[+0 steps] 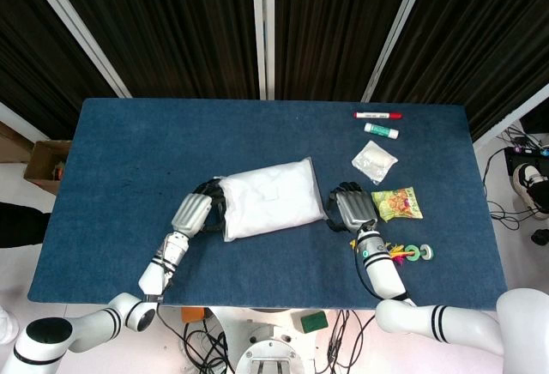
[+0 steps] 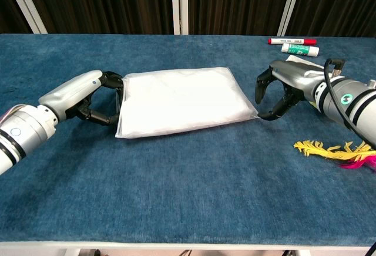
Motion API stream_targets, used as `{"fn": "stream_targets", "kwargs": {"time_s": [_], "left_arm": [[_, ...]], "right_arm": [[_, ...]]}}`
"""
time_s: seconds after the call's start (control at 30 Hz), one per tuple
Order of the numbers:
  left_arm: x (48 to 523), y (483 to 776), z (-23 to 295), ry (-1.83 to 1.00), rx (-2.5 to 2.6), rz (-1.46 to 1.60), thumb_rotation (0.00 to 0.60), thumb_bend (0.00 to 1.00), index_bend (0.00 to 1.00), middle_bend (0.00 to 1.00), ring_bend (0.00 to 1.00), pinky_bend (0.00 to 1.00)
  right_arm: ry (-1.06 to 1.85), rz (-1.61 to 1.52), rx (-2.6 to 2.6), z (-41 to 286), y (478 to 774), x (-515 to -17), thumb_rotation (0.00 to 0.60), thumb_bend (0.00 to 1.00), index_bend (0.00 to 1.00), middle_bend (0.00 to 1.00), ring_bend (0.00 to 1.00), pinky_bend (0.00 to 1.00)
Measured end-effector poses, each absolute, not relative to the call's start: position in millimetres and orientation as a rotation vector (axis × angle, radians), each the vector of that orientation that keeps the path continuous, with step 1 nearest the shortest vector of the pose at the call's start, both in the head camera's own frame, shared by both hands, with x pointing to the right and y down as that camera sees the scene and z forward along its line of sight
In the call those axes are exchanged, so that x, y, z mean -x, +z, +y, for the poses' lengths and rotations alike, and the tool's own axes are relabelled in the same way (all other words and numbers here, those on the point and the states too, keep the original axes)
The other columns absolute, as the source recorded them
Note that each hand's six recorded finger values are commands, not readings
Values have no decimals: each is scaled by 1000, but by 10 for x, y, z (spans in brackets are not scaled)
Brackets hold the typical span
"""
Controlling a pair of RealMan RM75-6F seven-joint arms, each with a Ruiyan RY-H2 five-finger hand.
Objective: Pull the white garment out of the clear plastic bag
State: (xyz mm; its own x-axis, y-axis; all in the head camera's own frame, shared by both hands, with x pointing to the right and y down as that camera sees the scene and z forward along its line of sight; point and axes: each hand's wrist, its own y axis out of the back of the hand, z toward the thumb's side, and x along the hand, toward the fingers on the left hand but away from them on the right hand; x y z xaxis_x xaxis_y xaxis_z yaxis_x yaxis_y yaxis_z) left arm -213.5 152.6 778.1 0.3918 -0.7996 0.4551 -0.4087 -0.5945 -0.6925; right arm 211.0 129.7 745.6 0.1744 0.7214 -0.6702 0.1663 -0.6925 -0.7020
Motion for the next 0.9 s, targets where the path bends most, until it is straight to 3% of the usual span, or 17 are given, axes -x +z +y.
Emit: {"fn": "stream_targets", "kwargs": {"time_s": [0.27,0.6,0.9], "left_arm": [[2125,7784,1524,-1098,2179,1030,600,613,788,300,86,155],[2095,7787,1534,-1092,2190,1025,600,613,790,300,86,154],[2048,7767,1526,-1076,2198,1024,600,614,793,300,86,154]], "right_arm": [[1582,-853,1990,1351,7577,-2107,600,303,565,398,143,156],[1580,-867,2023,1380,7531,-2079,600,301,542,403,143,156],[1586,-808,1967,1381,7538,-1976,600,359,527,385,143,158]]}}
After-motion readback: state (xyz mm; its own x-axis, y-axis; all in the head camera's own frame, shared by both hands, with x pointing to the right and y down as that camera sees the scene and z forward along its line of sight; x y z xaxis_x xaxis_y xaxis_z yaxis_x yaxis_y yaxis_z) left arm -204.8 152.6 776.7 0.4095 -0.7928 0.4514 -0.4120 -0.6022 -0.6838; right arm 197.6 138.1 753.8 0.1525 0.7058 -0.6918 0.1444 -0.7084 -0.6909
